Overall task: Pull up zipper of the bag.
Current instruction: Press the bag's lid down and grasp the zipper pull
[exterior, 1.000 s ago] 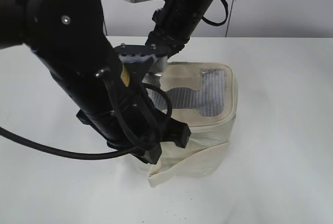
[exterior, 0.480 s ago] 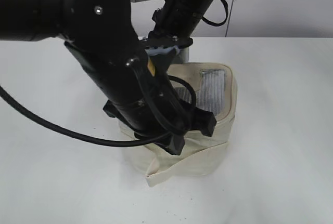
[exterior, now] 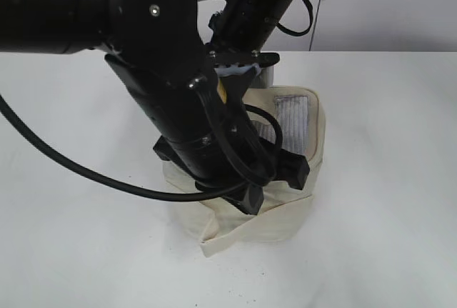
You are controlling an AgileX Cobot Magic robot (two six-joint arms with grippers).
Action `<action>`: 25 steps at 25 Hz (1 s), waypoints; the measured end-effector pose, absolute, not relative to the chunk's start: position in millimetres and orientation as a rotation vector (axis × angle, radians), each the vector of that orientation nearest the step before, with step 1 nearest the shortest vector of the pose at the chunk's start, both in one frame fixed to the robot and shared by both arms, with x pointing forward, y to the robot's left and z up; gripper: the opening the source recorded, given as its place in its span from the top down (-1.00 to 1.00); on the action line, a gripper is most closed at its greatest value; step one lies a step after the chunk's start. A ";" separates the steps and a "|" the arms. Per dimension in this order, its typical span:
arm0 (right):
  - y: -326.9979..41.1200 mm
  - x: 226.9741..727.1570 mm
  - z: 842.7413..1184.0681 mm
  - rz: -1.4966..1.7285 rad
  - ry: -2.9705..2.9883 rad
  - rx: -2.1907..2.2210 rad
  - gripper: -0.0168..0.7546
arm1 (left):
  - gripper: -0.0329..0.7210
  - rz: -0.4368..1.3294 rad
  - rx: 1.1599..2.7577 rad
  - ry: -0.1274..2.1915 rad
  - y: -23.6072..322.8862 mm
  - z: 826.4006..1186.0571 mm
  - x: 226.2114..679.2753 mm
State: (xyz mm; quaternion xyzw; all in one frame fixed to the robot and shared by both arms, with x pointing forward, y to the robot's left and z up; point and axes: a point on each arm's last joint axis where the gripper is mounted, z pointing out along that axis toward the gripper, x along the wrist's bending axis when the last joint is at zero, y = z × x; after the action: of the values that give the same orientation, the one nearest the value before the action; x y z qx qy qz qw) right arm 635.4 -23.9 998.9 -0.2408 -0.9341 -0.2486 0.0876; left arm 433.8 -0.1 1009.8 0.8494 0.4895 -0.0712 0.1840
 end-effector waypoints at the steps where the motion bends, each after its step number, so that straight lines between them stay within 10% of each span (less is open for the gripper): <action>1: -23.9 635.4 998.9 -0.740 -2.781 -0.717 0.82 | 0.92 -0.200 2.399 1.373 -0.9 1009.4 433.2; 19: -23.8 635.4 998.9 -0.741 -2.780 -0.719 0.82 | 0.91 -0.228 2.543 1.247 -15.3 1004.4 421.7; 25: -23.8 635.4 998.9 -0.736 -2.765 -0.752 0.80 | 0.35 -0.021 2.617 1.234 4.3 1021.9 424.6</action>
State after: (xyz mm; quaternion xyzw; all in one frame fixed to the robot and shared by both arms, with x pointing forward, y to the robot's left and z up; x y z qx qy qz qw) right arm 635.4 -23.8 998.9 -0.2530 -0.9307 -0.2478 0.0912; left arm 424.6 4.3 1021.9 0.8976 0.4230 -0.0072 0.1237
